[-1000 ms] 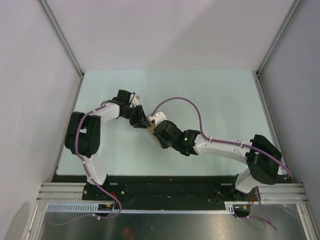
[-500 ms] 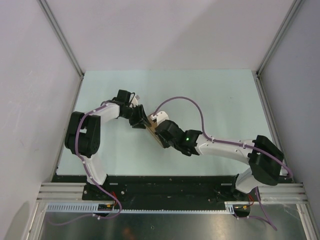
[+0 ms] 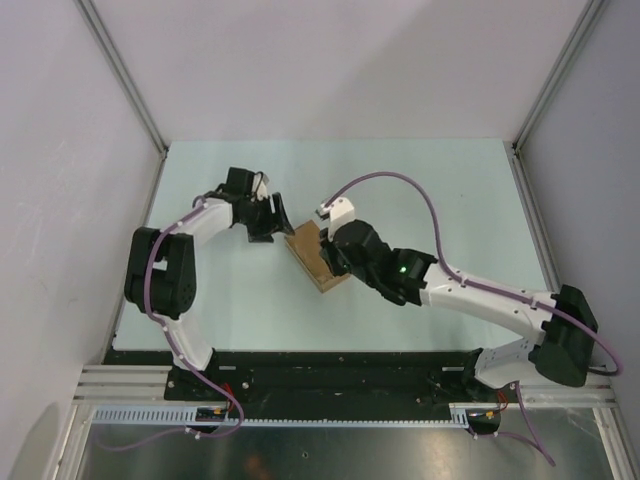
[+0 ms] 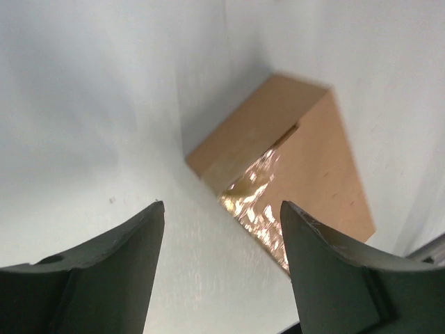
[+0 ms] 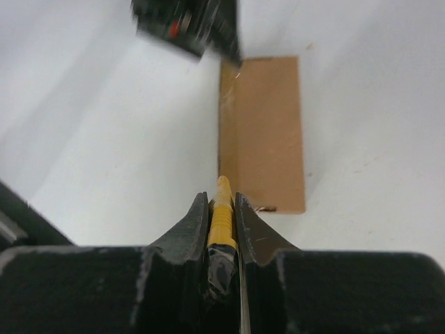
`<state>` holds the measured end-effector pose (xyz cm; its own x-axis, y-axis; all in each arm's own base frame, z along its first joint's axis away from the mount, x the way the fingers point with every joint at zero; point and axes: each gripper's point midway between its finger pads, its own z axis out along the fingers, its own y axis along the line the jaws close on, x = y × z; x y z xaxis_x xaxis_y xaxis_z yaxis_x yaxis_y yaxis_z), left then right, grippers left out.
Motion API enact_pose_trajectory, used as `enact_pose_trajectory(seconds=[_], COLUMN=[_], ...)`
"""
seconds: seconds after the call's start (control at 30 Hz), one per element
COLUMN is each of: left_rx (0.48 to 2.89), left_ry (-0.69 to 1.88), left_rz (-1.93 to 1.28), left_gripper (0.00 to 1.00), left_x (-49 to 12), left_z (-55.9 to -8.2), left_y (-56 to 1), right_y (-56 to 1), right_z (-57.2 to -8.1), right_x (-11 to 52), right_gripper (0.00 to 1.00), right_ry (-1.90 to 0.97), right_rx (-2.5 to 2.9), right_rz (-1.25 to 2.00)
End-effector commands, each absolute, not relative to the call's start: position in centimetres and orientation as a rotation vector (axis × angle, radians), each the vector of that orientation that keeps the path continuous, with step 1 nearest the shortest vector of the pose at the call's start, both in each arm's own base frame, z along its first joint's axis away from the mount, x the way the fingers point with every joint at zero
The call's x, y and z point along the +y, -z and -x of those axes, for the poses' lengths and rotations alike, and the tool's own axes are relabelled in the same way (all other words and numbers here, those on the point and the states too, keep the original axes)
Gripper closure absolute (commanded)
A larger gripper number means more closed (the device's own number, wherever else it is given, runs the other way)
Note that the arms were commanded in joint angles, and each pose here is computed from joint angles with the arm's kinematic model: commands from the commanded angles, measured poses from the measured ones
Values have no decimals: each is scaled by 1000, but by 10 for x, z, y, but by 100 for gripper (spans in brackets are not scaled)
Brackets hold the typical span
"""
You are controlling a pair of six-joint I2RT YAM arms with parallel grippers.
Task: Unpack the express box
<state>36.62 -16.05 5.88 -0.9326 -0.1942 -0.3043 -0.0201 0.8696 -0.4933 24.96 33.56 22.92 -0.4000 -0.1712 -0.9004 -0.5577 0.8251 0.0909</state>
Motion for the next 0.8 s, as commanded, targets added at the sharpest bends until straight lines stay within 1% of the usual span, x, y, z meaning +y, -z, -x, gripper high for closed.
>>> enact_pose_trajectory(seconds=[0.0,0.07,0.1,0.13,0.17,0.2,0.23,0.3,0.43,0.53,0.57,0.63,0.67,0.77], left_rx=[2504,2461,2469,2445,2433,2452,2423,2425,2332,2321,2339,2357,2373,2406], left_ry=[671,700,701,728,759,801,850,884,924,966,971,997,1002,990], left_rz=[101,79,81,64,46,31,8,-31,-186,-298,-310,-319,-307,-293], left_gripper=[27,26,25,25,25,26,27,27,25,25,25,28,31,34], left_x=[-155,-161,-162,-167,-173,-180,-190,-204,-237,-267,-272,-286,-288,-291], left_z=[-416,-430,-434,-444,-450,-454,-464,-470,-484,-482,-481,-475,-474,-465], left_y=[-114,-129,-125,-134,-136,-126,-135,-127,-140,-133,-123,-117,-111,-102], right_y=[-191,-176,-165,-157,-154,-152,-143,-137,-120,-110,-108,-107,-109,-109], right_z=[-215,-201,-203,-203,-207,-213,-217,-224,-232,-241,-241,-247,-248,-255], right_x=[366,376,377,380,383,381,382,385,382,370,365,354,352,343], right_gripper=[100,100,100,100,100,100,100,100,100,100,100,100,100,100], right_ry=[-538,-526,-484,-470,-462,-432,-416,-415,-361,-297,-277,-227,-220,-187], right_rx=[2039,2046,2057,2069,2069,2071,2092,2098,2131,2170,2185,2195,2196,2198], right_rz=[813,889,896,890,866,832,810,792,752,694,675,632,620,581])
